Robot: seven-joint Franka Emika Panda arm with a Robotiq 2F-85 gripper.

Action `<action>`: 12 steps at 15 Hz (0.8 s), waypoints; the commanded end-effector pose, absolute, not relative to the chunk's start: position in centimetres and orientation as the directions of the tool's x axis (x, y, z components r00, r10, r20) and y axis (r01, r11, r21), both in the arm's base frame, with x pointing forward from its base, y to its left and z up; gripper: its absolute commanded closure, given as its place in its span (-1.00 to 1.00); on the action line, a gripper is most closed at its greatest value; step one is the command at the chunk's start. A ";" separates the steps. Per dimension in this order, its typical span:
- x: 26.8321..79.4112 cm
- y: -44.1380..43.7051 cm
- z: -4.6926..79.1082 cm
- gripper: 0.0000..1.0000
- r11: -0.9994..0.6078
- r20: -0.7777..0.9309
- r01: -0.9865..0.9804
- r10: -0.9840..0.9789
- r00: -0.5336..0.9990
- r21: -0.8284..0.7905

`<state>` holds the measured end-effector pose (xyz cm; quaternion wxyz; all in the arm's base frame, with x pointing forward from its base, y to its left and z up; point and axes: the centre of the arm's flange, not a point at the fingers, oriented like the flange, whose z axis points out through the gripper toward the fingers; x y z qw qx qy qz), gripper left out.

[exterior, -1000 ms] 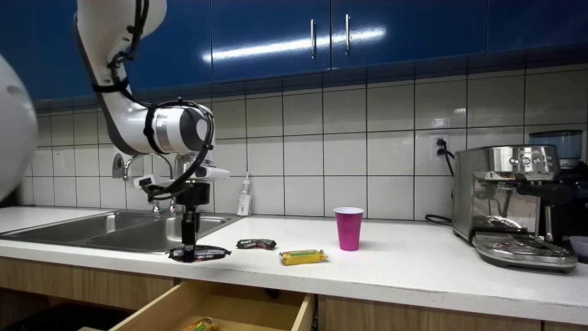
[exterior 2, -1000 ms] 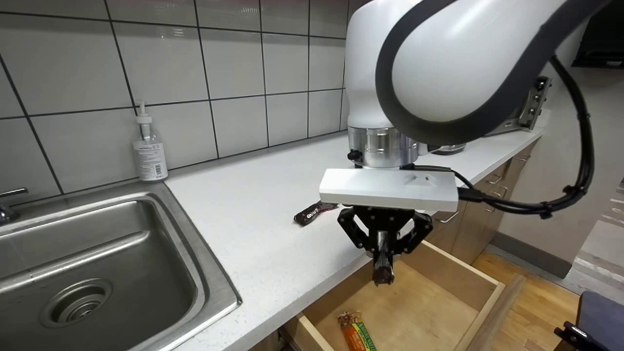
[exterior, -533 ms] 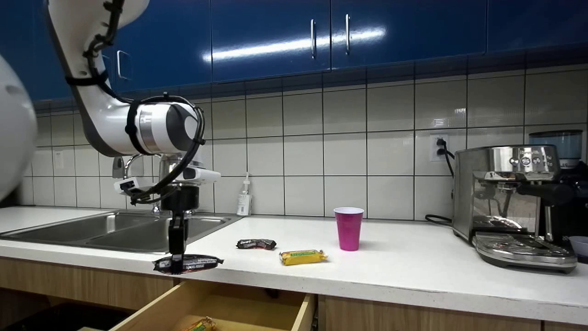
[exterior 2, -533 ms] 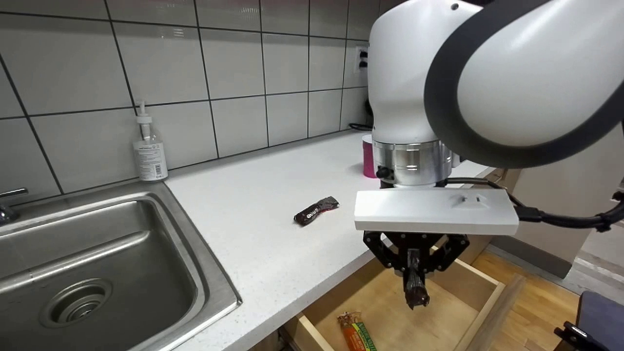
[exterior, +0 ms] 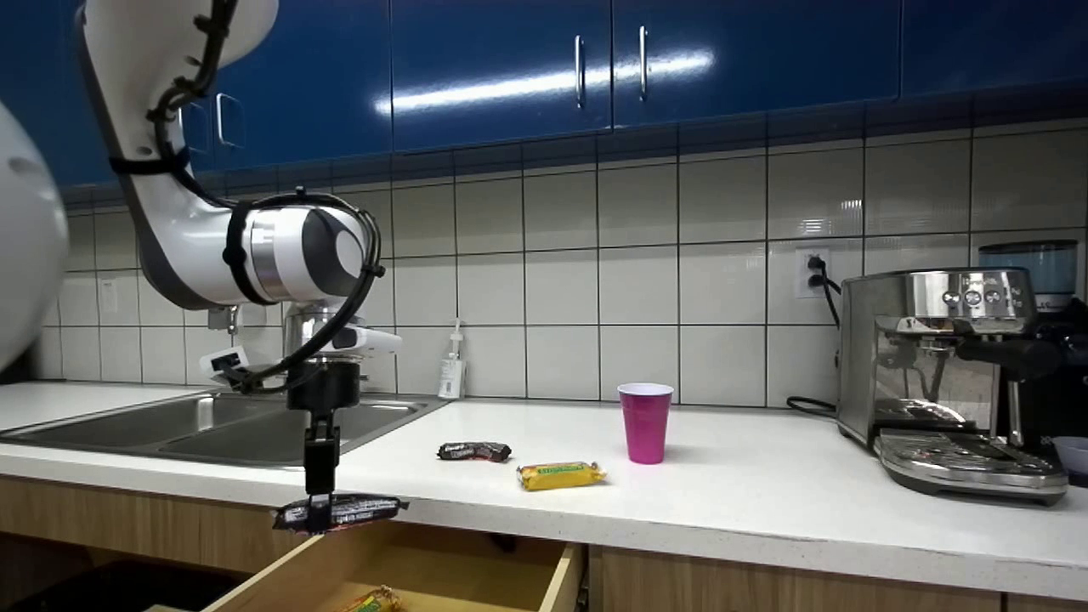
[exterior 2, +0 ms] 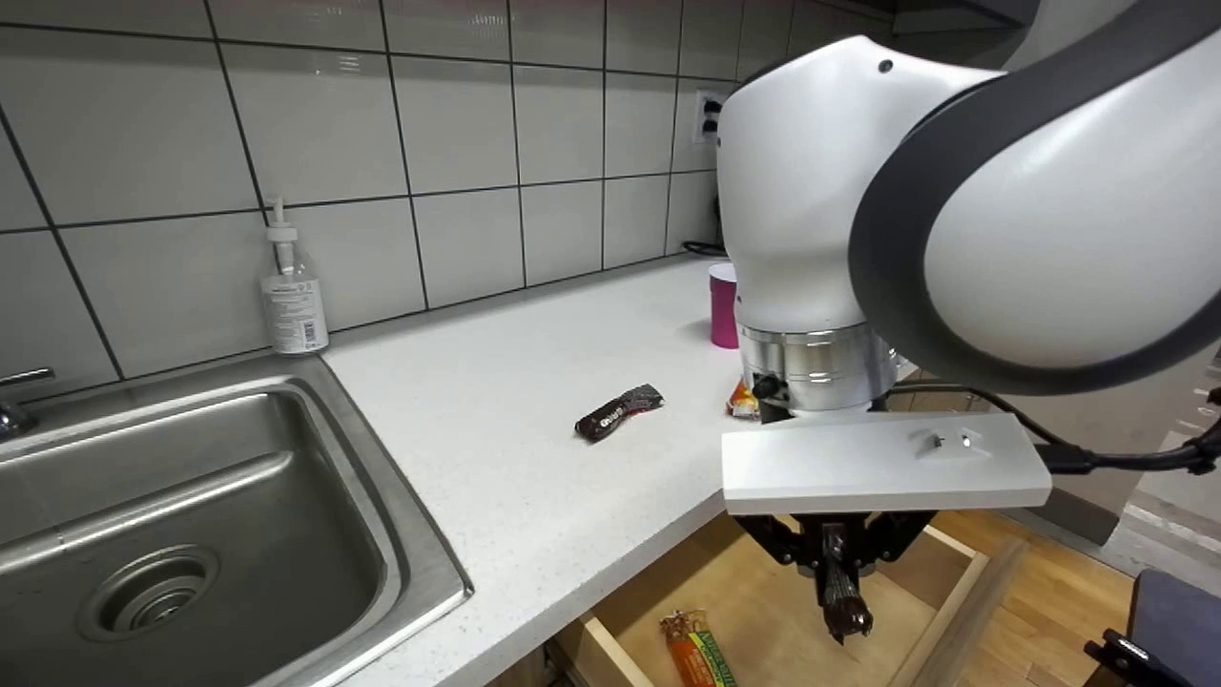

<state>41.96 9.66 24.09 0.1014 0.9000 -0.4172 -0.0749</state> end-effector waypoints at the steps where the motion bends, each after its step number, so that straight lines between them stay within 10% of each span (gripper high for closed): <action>1: 43.3 10.4 23.4 0.91 -0.691 -0.057 -0.664 -0.704 0.708 0.288; 12: 45.4 11.8 18.8 0.91 -0.765 -0.093 -0.566 -0.616 0.782 0.308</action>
